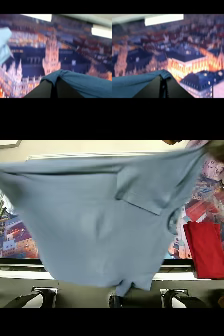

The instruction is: Fold the clothes and pants, and hang the long-sleeved shirts on hangers.

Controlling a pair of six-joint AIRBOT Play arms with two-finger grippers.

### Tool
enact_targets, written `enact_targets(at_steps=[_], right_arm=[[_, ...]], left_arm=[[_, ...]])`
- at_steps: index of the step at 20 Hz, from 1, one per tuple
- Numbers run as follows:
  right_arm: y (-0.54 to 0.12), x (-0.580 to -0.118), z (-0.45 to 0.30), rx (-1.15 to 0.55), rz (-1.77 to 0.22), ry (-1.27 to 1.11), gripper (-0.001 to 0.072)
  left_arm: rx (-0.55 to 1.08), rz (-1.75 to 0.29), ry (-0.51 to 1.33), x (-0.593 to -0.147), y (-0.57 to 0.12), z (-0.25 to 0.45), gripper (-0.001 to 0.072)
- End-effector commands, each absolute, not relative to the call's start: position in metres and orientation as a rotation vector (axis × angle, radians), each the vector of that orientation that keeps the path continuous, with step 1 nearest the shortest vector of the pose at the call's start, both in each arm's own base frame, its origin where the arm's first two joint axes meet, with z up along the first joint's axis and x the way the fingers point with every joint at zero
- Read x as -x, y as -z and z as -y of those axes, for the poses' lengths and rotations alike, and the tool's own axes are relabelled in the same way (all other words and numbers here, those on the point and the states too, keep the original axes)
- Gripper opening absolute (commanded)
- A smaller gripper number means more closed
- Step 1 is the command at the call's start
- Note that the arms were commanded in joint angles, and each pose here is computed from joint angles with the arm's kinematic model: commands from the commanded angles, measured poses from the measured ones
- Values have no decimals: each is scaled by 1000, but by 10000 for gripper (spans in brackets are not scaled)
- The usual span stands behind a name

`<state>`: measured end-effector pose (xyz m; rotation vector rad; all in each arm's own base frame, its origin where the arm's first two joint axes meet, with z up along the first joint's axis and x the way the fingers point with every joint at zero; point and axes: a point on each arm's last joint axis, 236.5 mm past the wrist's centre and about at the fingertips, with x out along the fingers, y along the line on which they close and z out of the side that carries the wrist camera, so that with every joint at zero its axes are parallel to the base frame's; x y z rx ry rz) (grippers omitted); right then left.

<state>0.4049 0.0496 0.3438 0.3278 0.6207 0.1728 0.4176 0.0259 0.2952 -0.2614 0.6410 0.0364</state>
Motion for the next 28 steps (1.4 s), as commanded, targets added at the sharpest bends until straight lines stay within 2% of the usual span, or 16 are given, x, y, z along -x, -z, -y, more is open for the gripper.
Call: enact_targets(at_steps=[1, 4, 7, 10, 12, 16, 24, 28], right_arm=[[-213, -472, -47, -390, -933, -120, 26], [-113, -528, -52, -461, -1061, -113, 26], [-47, -578, -48, -484, -1030, -95, 26], [-32, -616, -40, -502, -912, -69, 25], [-32, -621, -35, -491, -886, -58, 25], [-12, -595, -37, -454, -1027, -57, 26], [25, -498, -28, -340, -1464, -18, 26], [27, -486, -25, -325, -1515, -9, 26]], left_arm=[[275, -915, -8, -477, -170, -23, 12], [296, -1019, -11, -530, -70, -22, 13], [306, -1024, -26, -571, -3, -24, 13], [311, -964, -38, -604, 14, -31, 14], [311, -958, -38, -612, 18, -32, 14], [313, -1055, -29, -593, 31, -27, 15], [266, -1431, -21, -509, 59, -22, 15], [255, -1490, -34, -498, 67, -24, 15]])
